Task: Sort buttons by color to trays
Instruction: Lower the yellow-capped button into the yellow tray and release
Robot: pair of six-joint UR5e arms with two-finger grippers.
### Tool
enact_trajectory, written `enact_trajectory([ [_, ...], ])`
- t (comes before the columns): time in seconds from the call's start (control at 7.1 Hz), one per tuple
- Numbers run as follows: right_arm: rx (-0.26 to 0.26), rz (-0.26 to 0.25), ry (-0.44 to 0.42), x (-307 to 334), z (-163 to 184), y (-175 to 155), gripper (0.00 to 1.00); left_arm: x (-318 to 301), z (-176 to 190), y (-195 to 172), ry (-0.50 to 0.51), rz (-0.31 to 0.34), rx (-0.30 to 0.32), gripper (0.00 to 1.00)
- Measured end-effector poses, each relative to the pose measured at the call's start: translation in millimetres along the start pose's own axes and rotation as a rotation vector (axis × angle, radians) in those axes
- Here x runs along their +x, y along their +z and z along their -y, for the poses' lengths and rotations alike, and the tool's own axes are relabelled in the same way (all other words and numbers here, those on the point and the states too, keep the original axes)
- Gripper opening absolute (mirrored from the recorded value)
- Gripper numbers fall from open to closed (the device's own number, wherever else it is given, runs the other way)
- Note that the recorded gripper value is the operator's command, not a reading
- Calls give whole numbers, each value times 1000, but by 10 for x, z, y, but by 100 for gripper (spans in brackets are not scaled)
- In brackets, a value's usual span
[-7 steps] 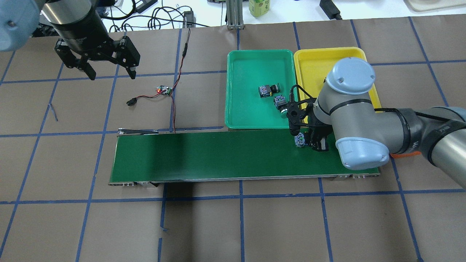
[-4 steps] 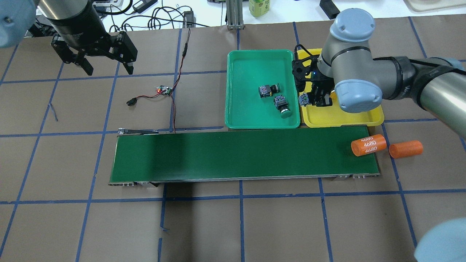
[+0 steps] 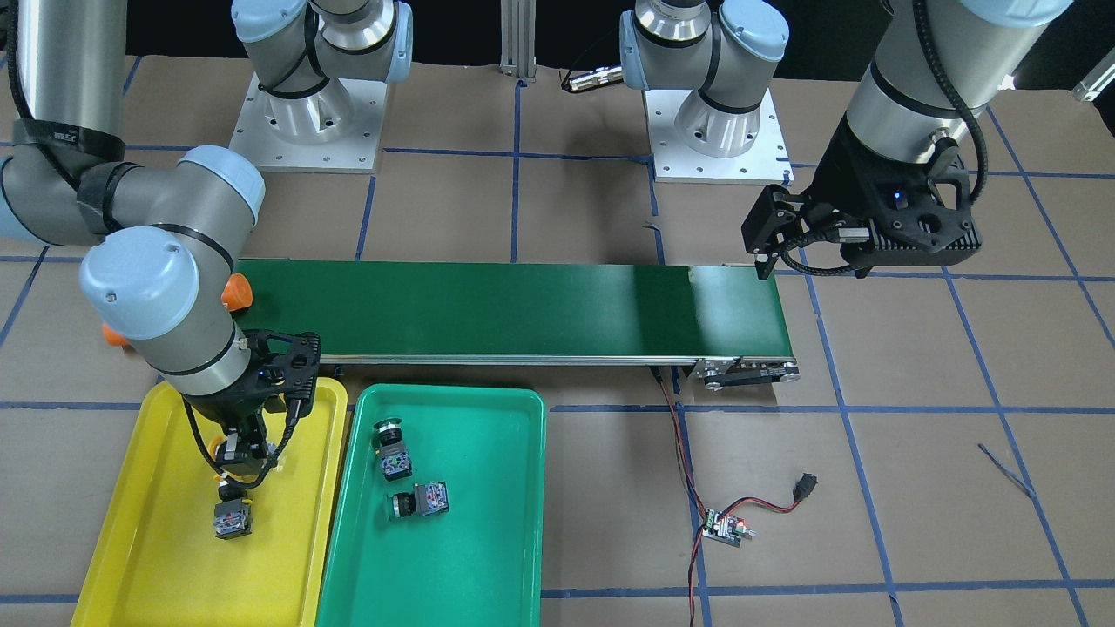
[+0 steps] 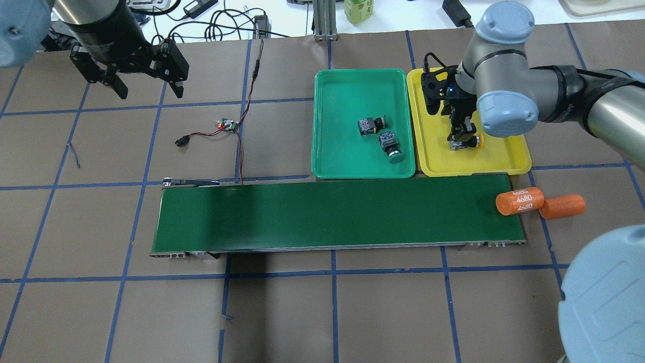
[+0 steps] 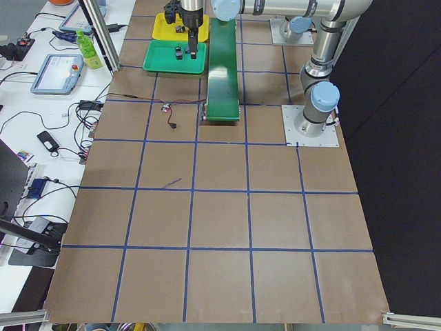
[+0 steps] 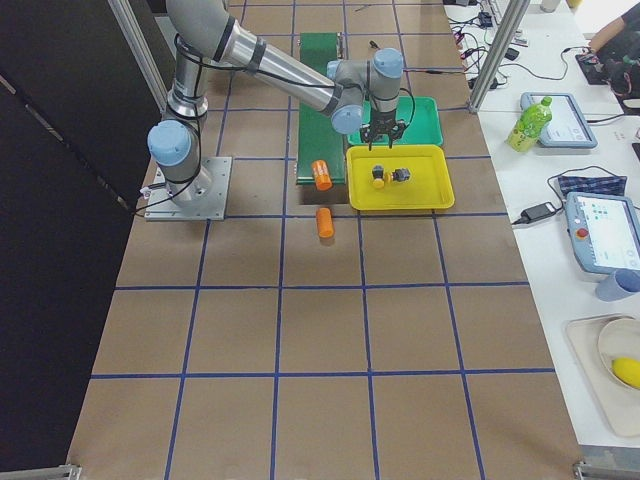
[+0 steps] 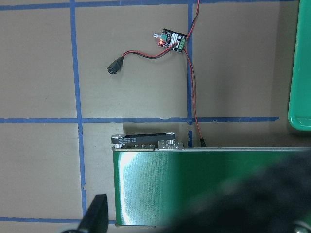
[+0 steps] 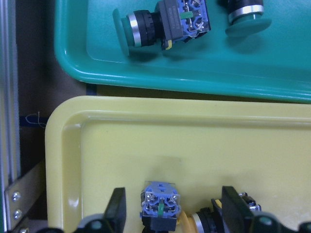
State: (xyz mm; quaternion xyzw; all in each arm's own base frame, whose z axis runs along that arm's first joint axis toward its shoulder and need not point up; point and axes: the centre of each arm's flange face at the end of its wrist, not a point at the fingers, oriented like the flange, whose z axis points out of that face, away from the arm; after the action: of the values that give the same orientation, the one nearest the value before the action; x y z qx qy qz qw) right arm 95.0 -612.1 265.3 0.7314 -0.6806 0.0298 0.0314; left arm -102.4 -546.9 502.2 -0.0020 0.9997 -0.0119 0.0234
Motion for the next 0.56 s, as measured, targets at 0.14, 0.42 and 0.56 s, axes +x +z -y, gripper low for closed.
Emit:
enact_trajectory([
  [0.14,1,4,2,3,7,-183,84,-1,0,-8,0,0,4,100],
  [0.42,0,51,4,-77,102,-923,88,4,-23,-4,1,0,2,100],
  [0.56,0,77,16,-244,217,-1456,91,7,-30,3,2,0,1,100],
])
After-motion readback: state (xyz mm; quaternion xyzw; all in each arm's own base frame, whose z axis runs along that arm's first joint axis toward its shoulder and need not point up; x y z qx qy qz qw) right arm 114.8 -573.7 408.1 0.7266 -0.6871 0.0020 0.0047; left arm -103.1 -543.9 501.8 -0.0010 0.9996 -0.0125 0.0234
